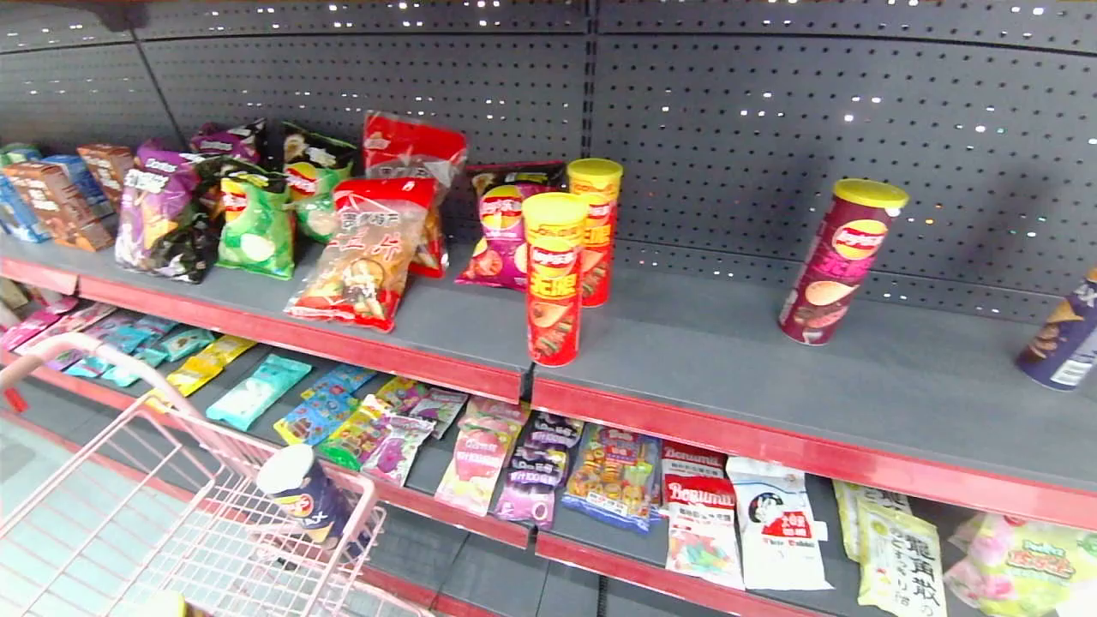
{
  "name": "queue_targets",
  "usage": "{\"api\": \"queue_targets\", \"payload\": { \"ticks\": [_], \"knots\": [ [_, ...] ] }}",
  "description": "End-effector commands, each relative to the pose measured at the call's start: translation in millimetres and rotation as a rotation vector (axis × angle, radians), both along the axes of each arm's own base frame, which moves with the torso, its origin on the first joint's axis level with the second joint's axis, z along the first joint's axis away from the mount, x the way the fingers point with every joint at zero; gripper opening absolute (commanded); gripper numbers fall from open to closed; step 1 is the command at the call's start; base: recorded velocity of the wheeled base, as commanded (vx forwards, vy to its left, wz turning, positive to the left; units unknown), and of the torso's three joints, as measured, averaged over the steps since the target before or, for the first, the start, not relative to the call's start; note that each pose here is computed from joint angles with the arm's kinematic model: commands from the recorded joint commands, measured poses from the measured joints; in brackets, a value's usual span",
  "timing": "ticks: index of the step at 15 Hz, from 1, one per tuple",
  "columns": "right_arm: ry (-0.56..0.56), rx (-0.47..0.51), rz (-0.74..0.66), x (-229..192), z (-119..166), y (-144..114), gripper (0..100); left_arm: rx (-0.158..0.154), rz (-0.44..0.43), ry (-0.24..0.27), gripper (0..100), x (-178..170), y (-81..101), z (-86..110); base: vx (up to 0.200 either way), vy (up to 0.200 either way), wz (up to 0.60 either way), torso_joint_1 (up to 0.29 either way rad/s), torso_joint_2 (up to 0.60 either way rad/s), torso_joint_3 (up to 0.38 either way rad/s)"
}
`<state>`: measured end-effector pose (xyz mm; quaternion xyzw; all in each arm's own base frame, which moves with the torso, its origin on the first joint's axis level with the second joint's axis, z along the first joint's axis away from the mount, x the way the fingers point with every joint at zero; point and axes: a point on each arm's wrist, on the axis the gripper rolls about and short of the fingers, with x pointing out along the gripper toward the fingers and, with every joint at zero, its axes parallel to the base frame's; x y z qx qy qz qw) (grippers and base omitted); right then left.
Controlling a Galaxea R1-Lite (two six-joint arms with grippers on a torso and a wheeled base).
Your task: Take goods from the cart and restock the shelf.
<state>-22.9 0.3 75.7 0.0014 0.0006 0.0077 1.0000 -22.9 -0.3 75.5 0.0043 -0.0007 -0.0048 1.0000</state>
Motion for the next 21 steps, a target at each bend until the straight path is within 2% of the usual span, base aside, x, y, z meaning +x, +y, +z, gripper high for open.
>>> {"api": "queue_targets", "payload": {
  "ticks": [1, 7, 12, 21],
  "knots": [
    [0.002, 0.0, 0.002, 0.1, -0.1, 0.0, 100, -0.001, 0.0, 0.001, 100, 0.1, 0.0, 0.0, 0.0, 0.0, 0.6, -0.002, 0.01, 0.002],
    [0.0, -0.003, 0.002, 0.1, 0.0, 0.0, 100, -0.001, 0.0, 0.001, 100, 0.1, 0.0, 0.0, 0.0, 0.0, 0.6, 0.003, 0.0, 0.003],
    [0.002, 0.0, 0.0, 0.1, -0.1, -0.1, 100, -0.001, 0.0, 0.001, 100, 0.1, 0.0, 0.0, 0.0, 0.0, 0.0, 0.0, 0.0, 0.0],
    [0.002, 0.002, -0.002, 0.1, -0.1, 0.0, 100, 0.001, -0.004, 0.001, 100, 0.1, -0.1, 0.0, 0.0, 0.0, 0.0, -0.136, 0.34, 0.199]
  ]
}}
